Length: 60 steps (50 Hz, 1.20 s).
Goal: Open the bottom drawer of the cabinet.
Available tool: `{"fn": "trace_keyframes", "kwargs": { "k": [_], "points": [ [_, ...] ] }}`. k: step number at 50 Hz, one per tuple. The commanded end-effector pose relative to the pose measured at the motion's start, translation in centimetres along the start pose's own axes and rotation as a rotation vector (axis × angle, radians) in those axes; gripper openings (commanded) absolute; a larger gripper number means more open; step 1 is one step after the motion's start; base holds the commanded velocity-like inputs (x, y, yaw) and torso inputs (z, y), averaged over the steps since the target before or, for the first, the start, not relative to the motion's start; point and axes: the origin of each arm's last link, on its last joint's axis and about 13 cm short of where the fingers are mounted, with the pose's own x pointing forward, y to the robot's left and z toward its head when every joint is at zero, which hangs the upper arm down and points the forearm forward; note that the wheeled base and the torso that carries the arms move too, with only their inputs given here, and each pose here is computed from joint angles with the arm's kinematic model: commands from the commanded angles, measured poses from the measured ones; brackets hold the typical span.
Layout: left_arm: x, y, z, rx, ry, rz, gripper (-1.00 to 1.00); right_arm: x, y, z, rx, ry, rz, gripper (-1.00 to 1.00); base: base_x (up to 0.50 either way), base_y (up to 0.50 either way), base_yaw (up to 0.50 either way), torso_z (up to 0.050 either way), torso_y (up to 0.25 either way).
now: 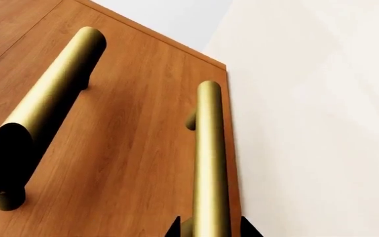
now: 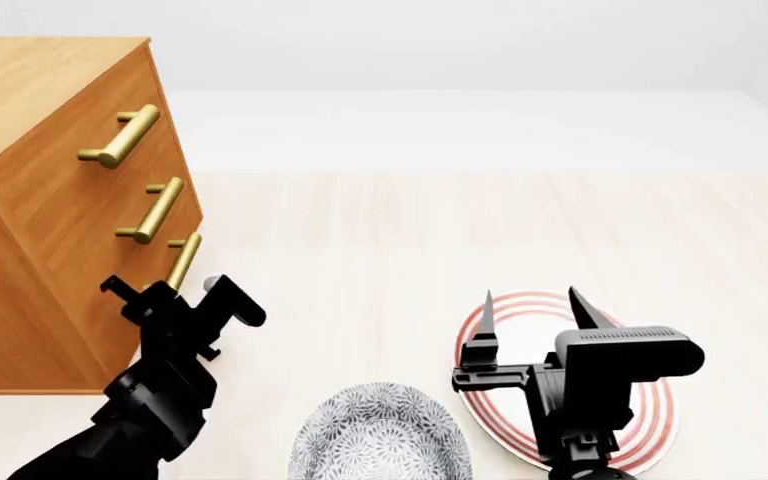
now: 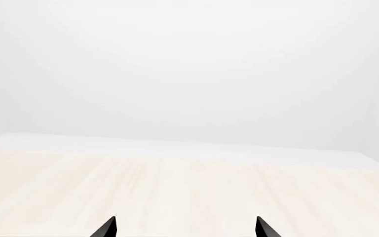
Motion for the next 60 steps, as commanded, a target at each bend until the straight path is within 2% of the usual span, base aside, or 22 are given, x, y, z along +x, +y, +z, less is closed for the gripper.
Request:
{"fn": "trace_keyframes", "kwargs": {
  "k": [1,3,6,14,23,38,45,60],
  "points": [
    [-0.1,-0.2,-0.7,0.045,-0.004,-0.004,-1.00,-0.1,0.0,0.0,0.003,-0.002,0.000,1.00,0.00,0.00,0.00,0.000,0.000],
    [-0.1,-0.2,-0.1,0.045,-0.030,0.011,-1.00,-0.1,0.0,0.0,0.004,-0.002,0.000,1.00,0.00,0.00,0.00,0.000,0.000],
    [-0.2,-0.3,0.7,0.000,0.013,-0.007,-1.00,0.0,0.0,-0.1,0.007,-0.002,0.000,1.00,0.00,0.00,0.00,-0.003,0.000],
    [-0.8,-0.9,2.5,-0.008,0.018,-0.077,-1.00,0.0,0.0,-0.2,0.008,0.000,0.001,1.00,0.00,0.00,0.00,0.000,0.000],
    [-2.4,-0.5,3.3,-0.027,0.033,-0.104,-1.00,-0.1,-0.1,-0.1,0.008,-0.002,-0.003,1.00,0.00,0.00,0.00,0.000,0.000],
    [-4.3,-0.5,4.4,-0.017,-0.012,-0.139,-1.00,0.0,-0.1,-0.2,0.010,-0.004,-0.002,1.00,0.00,0.00,0.00,0.000,0.001],
    [-5.4,-0.7,5.8,-0.015,-0.041,-0.158,-1.00,0.0,-0.1,-0.2,0.013,-0.006,0.001,1.00,-0.01,0.00,0.00,0.000,0.005],
    [-6.2,-0.9,6.7,-0.011,-0.080,-0.172,-1.00,-0.1,-0.1,-0.3,0.019,-0.006,-0.003,1.00,0.00,0.00,0.00,0.000,0.002]
  ]
}}
